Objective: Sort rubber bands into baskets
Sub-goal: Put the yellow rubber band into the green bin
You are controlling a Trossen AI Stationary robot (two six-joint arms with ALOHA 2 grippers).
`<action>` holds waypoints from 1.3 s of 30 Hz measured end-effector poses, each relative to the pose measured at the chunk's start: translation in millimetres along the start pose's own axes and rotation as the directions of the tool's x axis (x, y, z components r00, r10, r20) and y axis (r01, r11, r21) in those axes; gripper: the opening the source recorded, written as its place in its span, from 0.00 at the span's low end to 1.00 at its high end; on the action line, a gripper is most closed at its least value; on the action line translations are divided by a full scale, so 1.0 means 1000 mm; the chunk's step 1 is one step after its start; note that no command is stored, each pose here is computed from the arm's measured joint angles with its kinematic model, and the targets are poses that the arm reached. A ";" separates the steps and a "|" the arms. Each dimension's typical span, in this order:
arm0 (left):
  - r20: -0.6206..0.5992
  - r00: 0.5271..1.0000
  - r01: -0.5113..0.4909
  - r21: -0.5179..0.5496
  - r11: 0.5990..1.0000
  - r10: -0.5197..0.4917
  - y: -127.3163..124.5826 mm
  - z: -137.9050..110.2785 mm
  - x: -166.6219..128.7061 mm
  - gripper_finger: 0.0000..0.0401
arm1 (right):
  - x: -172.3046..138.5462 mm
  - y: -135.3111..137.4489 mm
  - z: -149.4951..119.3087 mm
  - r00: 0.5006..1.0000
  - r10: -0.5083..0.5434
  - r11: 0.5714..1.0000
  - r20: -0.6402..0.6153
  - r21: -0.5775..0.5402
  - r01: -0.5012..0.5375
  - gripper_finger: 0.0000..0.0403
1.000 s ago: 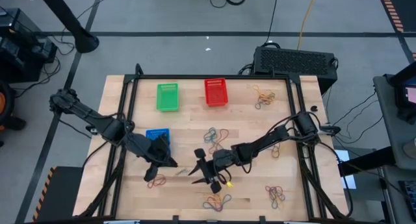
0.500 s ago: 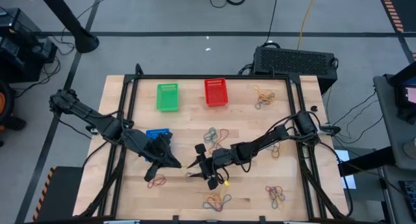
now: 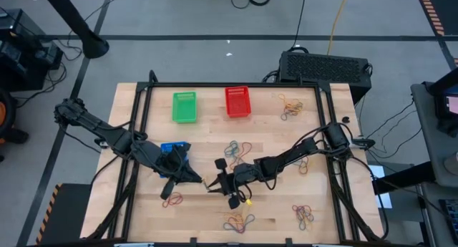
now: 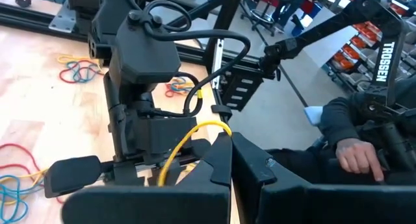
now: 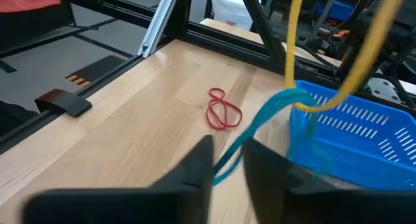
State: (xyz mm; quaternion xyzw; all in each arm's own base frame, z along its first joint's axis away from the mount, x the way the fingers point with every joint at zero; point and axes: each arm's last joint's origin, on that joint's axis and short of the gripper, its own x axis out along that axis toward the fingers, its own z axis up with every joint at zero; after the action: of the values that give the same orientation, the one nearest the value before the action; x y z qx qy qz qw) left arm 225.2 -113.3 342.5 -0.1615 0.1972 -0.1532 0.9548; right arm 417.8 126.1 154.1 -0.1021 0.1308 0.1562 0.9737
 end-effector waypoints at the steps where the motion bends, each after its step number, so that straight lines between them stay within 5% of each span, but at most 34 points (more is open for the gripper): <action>1: 0.000 1.000 0.000 0.000 1.000 0.000 0.000 0.000 0.000 0.00 | 0.000 0.000 0.000 1.000 0.000 1.000 0.000 -0.002 0.000 0.06; 7: -0.015 1.000 -0.010 0.000 1.000 0.010 0.001 -0.001 0.000 0.00 | -0.003 -0.001 0.002 1.000 0.002 1.000 -0.022 0.003 -0.002 0.01; 13: -0.127 0.986 -0.103 0.019 0.995 0.104 0.008 -0.014 -0.001 0.00 | -0.031 -0.003 0.039 0.999 0.033 0.999 -0.042 0.017 -0.032 0.00; 18: -0.197 0.951 -0.230 0.057 0.972 0.237 0.015 -0.024 0.002 0.00 | -0.058 -0.002 0.074 0.992 0.125 0.991 0.025 0.034 -0.126 0.00; 29: -0.367 0.886 -0.288 0.045 0.957 0.284 0.022 -0.048 0.029 0.00 | -0.110 -0.007 0.131 0.974 0.108 0.994 0.202 -0.010 -0.108 0.00; 39: -0.424 0.855 -0.291 0.081 0.953 0.297 0.026 -0.056 0.037 0.00 | -0.095 0.000 0.119 0.962 0.198 0.980 0.189 -0.028 -0.196 0.00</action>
State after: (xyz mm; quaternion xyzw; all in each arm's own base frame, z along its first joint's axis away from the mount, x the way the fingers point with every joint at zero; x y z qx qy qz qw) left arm 239.9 -117.0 271.8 -0.0848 0.4248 -0.0390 0.9005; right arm 357.4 128.8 293.5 -0.0777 0.0458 0.2620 0.9608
